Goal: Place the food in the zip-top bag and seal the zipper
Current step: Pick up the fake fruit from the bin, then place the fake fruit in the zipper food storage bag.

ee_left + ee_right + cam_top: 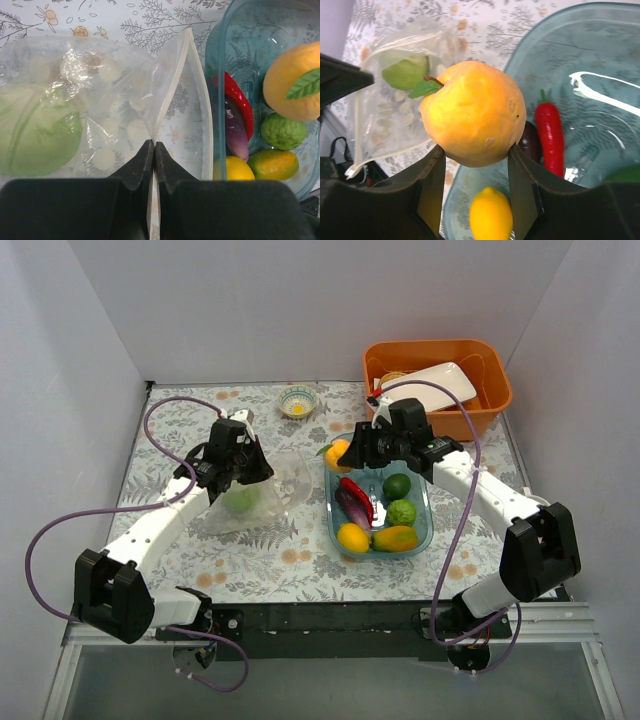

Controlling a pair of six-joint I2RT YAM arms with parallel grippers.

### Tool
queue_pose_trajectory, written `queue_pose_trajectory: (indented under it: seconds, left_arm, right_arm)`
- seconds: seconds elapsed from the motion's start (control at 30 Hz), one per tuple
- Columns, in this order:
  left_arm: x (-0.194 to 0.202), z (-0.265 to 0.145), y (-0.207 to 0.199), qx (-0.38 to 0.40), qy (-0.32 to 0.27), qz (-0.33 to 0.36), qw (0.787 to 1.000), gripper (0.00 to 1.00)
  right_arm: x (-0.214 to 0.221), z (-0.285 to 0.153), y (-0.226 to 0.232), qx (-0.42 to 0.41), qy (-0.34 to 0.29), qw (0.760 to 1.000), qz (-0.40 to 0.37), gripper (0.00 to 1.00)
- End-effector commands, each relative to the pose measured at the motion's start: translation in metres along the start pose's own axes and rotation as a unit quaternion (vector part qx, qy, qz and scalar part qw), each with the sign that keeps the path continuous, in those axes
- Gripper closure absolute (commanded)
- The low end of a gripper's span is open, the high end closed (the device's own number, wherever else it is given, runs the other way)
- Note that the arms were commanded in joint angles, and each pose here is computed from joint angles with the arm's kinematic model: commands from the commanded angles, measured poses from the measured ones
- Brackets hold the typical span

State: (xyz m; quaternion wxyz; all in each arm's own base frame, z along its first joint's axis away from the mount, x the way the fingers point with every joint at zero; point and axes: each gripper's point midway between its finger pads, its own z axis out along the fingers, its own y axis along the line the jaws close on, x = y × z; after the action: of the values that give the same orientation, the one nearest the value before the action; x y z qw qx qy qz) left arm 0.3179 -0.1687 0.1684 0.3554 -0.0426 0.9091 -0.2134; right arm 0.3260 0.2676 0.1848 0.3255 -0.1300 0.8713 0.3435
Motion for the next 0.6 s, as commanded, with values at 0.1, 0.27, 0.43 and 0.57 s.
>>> queue_pose_trajectory:
  seconds: [0.1,0.27,0.43,0.57]
  left_arm:
    - [-0.032,-0.017,-0.03,0.037,-0.033,0.015,0.999,1.0]
    - [-0.034,-0.018,-0.032,0.037,-0.031,0.022,0.999,1.0]
    - [-0.035,-0.021,-0.029,0.028,-0.032,0.028,0.999,1.0]
    - [-0.037,-0.025,-0.029,0.028,-0.037,0.031,0.998,0.99]
  right_arm:
    - [-0.007,0.01,0.063,-0.095,-0.014,0.995,-0.008,0.94]
    - [0.004,0.033,0.09,-0.123,0.01,0.992,-0.019,0.94]
    - [0.024,0.053,0.104,-0.136,0.045,0.989,-0.024,0.93]
    - [0.032,0.061,0.113,-0.145,0.059,0.987,-0.031,0.92]
